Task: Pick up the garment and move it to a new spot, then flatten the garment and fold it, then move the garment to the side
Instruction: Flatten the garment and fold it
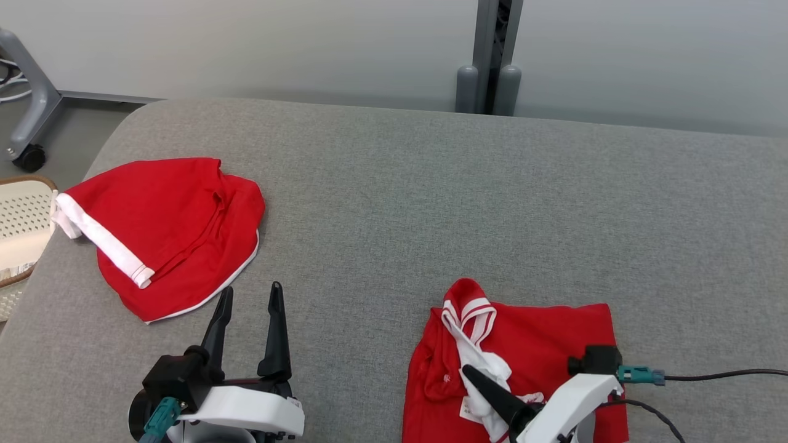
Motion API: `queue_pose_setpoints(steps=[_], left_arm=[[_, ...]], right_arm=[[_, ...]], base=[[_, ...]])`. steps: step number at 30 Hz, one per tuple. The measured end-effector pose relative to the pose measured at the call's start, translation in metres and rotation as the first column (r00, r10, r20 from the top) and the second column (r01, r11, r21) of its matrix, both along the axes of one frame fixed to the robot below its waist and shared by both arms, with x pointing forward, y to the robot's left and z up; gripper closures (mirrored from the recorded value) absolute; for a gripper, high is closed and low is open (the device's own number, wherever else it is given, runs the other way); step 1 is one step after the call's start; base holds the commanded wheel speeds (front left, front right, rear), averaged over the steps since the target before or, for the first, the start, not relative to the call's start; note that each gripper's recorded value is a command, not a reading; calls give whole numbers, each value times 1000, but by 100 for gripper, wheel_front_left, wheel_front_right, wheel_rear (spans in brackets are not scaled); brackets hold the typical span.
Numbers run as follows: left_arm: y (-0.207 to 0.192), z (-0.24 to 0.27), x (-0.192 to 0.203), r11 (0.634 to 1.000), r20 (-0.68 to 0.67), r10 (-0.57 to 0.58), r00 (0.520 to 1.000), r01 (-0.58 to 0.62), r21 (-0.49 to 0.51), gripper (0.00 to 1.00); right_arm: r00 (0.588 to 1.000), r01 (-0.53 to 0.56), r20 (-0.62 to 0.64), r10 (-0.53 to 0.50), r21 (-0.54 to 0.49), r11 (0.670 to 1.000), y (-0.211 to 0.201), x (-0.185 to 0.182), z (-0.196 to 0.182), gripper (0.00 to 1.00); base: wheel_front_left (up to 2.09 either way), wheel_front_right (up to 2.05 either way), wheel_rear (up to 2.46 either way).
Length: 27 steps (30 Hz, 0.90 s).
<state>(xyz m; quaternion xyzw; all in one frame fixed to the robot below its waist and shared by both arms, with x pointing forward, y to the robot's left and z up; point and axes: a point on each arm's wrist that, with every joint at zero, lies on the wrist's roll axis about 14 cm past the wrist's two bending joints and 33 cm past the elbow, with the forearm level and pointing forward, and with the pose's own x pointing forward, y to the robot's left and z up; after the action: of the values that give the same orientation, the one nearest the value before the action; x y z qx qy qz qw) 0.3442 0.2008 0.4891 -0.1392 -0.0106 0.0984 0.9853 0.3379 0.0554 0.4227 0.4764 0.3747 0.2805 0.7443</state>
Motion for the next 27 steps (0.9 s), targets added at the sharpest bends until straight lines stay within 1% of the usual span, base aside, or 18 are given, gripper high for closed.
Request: queue_pose_setpoints(steps=[1,2,6,13,19,20,22,25,27], left_arm=[[0,0,0,1000,-1,2,1000,-2,-3,0],[1,-1,-1,1000,-2,4,1000,-4,-4,0],[2,-1,-2,1000,-4,9,1000,-9,-7,0],[1,0,-2,1000,-1,11,1000,-11,-13,0],[0,3,0,1000,9,7,1000,-7,-14,0],[0,3,0,1000,11,6,1000,-5,-13,0],[-1,4,1,1000,15,2,1000,-2,-14,0],[-3,7,2,1000,23,-4,1000,4,-15,0],[-4,8,3,1000,28,-9,1000,9,-15,0]], right_arm=[[1000,-12,-4,11,-9,1000,2,-2,-3,3],[1000,-25,-11,24,-16,1000,3,-5,-5,0],[999,-49,-8,49,-4,999,10,-8,-2,0],[997,-75,20,74,66,995,23,-11,20,0],[995,-102,27,100,95,990,31,-20,29,0],[993,-115,37,112,87,989,33,-23,30,0],[990,-129,68,126,34,991,31,-24,26,0],[989,-112,98,111,1,994,26,-19,26,0],[989,-86,115,91,-42,995,18,-15,21,0]], base=[[0,0,0],[0,0,0],[0,0,0],[0,0,0],[0,0,0],[0,0,0],[0,0,0],[0,0,0],[0,0,0]])
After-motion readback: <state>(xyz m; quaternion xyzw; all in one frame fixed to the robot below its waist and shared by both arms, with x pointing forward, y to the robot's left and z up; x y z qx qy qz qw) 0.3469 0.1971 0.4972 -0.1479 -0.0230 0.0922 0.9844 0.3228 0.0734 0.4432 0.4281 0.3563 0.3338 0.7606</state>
